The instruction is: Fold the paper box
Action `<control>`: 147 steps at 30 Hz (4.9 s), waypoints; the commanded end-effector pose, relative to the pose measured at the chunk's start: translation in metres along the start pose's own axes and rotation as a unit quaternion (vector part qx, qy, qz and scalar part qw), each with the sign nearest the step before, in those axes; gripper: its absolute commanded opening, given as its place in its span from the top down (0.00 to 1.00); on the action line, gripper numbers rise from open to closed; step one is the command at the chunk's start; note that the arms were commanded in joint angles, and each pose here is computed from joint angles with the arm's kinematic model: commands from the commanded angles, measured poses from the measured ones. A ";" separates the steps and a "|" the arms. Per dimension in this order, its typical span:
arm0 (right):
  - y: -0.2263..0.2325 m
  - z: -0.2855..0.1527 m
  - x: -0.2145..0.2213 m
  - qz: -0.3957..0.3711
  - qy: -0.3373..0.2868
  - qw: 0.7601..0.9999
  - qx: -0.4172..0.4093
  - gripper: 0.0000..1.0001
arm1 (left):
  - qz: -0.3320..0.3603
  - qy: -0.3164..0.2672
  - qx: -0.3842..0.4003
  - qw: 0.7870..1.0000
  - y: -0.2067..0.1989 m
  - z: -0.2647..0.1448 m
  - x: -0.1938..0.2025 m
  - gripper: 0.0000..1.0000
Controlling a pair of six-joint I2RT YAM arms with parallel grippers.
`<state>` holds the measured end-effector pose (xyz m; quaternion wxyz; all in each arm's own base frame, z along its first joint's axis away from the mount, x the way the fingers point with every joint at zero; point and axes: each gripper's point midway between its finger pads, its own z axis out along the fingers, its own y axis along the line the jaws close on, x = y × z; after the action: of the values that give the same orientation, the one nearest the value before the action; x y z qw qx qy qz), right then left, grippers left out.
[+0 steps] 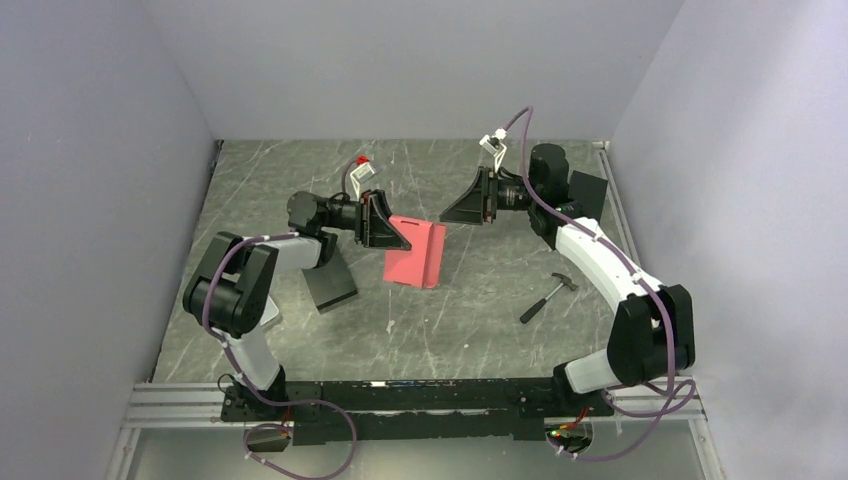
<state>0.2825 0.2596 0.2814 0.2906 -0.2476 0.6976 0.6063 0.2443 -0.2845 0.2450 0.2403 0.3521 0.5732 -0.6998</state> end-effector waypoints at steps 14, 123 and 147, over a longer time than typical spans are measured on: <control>0.034 -0.026 -0.013 -0.361 0.023 0.932 -0.018 0.34 | 0.050 -0.017 0.012 0.999 -0.030 0.005 -0.015 0.94; 0.040 -0.010 -0.011 -0.504 0.073 0.860 -0.016 1.00 | -0.046 -0.042 0.013 0.998 -0.030 0.008 -0.039 0.96; 0.031 0.011 -0.015 -0.557 0.128 0.819 0.054 1.00 | -0.097 -0.060 0.008 0.993 -0.013 0.007 -0.046 0.96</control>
<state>0.2826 0.2636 0.2963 0.4938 -0.6355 0.5282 0.2707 0.2551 -0.2891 0.2677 0.1624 0.2447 0.6086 -0.7371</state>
